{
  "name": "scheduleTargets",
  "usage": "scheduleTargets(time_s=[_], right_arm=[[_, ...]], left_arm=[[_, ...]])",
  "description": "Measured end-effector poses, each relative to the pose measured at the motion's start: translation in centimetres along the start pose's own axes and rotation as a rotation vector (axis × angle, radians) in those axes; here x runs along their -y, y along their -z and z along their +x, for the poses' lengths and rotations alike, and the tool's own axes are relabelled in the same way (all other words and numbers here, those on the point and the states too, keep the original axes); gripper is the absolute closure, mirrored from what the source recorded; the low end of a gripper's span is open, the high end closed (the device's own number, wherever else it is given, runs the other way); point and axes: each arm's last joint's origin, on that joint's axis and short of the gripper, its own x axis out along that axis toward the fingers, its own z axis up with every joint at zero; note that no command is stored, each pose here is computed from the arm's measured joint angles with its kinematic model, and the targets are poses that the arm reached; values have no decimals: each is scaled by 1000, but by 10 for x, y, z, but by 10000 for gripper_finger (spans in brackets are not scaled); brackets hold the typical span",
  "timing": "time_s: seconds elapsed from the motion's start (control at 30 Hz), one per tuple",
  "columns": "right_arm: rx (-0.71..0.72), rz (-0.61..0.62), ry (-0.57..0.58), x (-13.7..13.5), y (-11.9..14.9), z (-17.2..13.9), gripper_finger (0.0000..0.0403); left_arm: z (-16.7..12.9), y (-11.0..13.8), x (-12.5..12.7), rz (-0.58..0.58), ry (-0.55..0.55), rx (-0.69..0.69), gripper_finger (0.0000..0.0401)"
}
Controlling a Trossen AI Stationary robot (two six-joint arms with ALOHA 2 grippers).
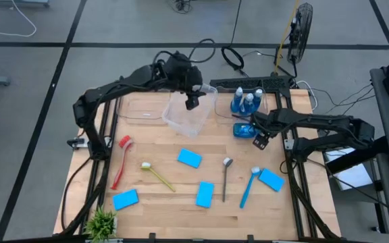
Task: Pick & Place Kitchen Sink Supplies
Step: Put the blue dish soap into the right transparent bin
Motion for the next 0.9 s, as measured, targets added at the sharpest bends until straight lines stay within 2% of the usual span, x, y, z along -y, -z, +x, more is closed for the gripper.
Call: scheduleTargets(time_s=[0.17, 0.5, 0.9], right_arm=[[-19, 15, 5, 3, -2, 3, 133], [-15, 14, 0, -1, -11, 11, 133], [-96, -4, 28, -5, -15, 26, 133]], left_arm=[[-14, -7, 4, 55, -4, 50, 200], [-22, -18, 14, 164, -11, 127, 210], [-21, -24, 31, 116, 24, 161, 190]])
